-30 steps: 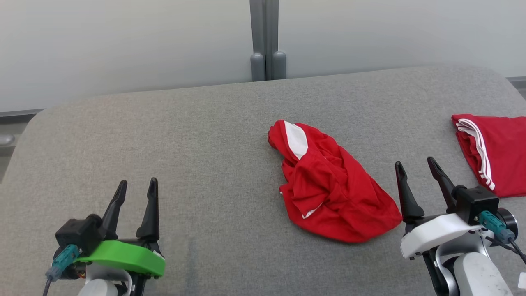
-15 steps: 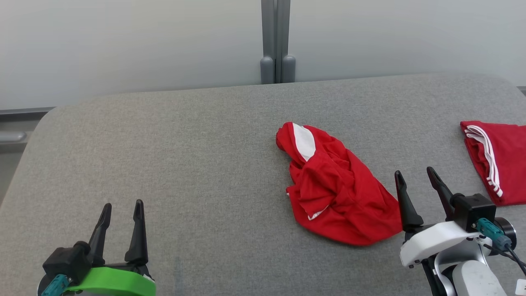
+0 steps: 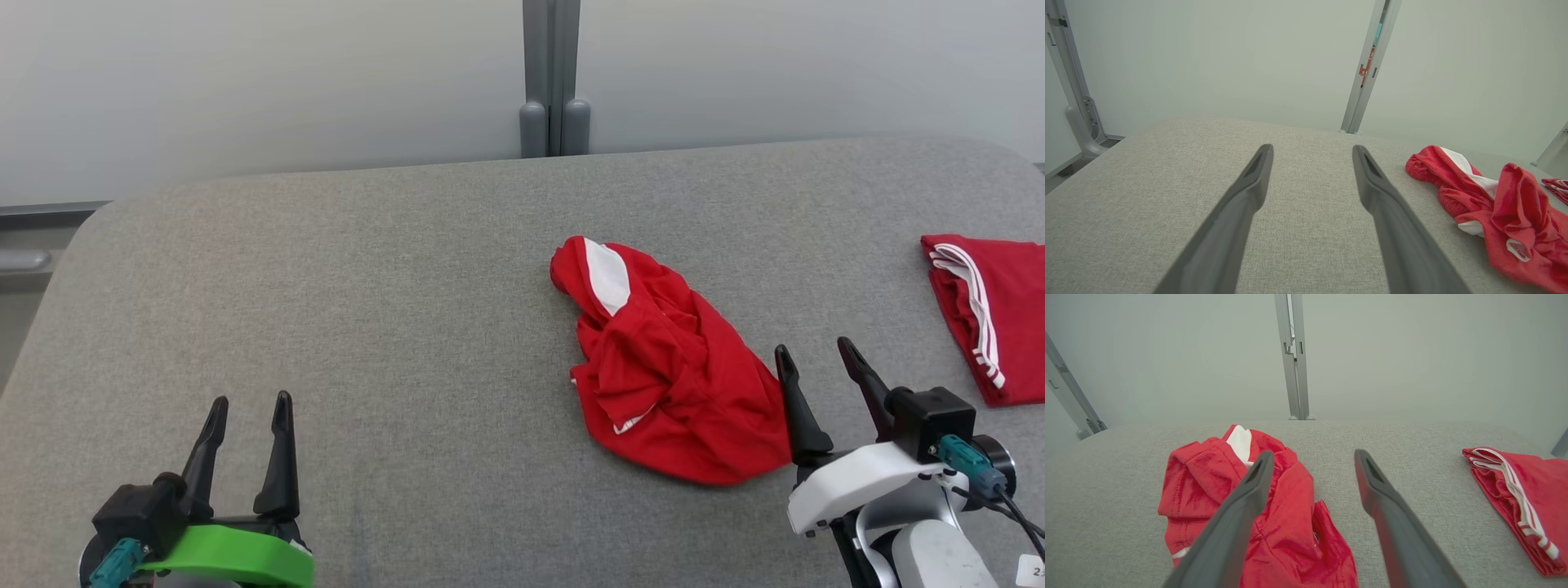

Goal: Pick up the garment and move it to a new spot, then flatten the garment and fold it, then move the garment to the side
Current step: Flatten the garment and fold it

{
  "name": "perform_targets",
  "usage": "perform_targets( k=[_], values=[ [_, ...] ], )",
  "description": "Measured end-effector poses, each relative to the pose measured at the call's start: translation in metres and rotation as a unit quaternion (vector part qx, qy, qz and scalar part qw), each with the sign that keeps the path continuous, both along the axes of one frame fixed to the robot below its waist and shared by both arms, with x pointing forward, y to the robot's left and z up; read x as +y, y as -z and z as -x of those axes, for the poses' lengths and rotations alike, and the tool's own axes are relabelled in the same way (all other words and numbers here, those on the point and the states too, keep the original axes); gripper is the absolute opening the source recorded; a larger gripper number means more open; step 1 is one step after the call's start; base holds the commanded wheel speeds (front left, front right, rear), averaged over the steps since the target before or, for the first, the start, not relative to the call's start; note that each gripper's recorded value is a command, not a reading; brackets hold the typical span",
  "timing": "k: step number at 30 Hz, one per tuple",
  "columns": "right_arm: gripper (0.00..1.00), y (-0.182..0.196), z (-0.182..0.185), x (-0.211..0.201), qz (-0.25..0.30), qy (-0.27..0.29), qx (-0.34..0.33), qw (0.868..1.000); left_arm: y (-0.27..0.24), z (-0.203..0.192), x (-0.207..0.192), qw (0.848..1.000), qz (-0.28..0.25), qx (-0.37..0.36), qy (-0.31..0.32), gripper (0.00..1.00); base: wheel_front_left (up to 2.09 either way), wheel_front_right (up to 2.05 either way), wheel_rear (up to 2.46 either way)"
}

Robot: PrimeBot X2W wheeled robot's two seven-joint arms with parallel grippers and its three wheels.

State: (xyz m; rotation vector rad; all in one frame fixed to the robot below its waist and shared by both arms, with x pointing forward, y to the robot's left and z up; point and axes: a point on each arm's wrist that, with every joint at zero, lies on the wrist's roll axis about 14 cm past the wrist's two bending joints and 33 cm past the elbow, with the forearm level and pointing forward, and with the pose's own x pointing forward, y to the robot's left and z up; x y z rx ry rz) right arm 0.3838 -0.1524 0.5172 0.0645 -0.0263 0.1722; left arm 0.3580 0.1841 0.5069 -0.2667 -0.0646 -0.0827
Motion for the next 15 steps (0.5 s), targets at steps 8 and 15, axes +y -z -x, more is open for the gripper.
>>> perform_targets(
  k=[8,15],
  values=[
    [1.00,0.0072,0.0015,-0.0023,-0.006,0.006,0.009,1.000,-0.0009,-0.0054,-0.0041,1.000,0.000,-0.001,0.006,1.00,0.00,0.00,0.00],
    [1.00,0.0109,0.0017,0.0007,-0.009,0.003,0.013,1.000,-0.0021,-0.0070,-0.0064,1.000,0.001,-0.001,0.009,1.00,0.00,0.00,0.00]
  ],
)
